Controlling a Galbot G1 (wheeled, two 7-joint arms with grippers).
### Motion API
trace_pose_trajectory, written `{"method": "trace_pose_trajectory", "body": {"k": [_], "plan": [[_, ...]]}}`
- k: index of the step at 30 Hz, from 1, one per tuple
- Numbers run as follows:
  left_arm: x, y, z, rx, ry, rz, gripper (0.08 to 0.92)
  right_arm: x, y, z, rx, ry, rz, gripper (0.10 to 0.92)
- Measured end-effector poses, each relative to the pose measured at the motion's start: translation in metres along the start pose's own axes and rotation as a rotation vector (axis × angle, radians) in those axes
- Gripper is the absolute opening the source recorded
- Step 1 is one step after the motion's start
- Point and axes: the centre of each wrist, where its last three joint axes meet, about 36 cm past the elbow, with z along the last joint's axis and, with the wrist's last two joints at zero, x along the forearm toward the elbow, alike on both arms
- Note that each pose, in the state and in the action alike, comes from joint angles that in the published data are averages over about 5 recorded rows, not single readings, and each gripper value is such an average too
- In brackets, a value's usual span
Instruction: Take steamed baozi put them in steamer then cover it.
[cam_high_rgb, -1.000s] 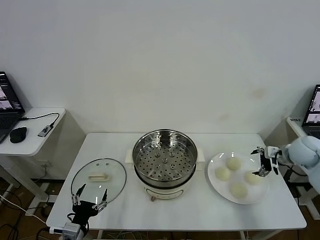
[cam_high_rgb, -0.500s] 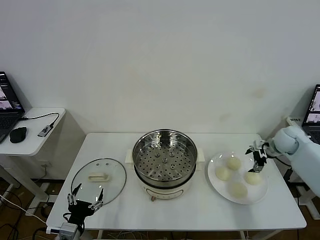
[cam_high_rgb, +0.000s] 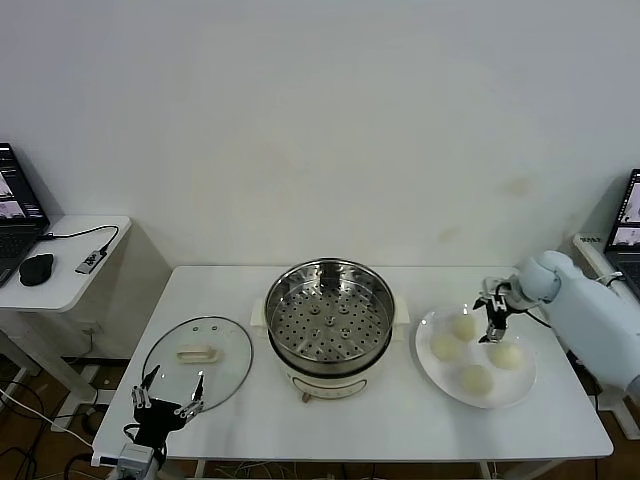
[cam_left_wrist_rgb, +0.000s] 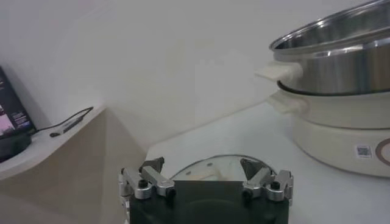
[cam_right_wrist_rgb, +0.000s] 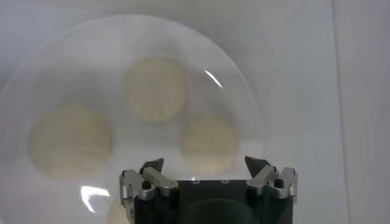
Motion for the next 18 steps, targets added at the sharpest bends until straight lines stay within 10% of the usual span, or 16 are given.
{"method": "trace_pose_trajectory", "body": {"k": [18], "plan": [[-0.001, -0.001, 0.001, -0.006, 0.000, -0.003, 0.823, -0.017, -0.005, -0.007, -0.014, 0.025, 0.018, 0.682]]}}
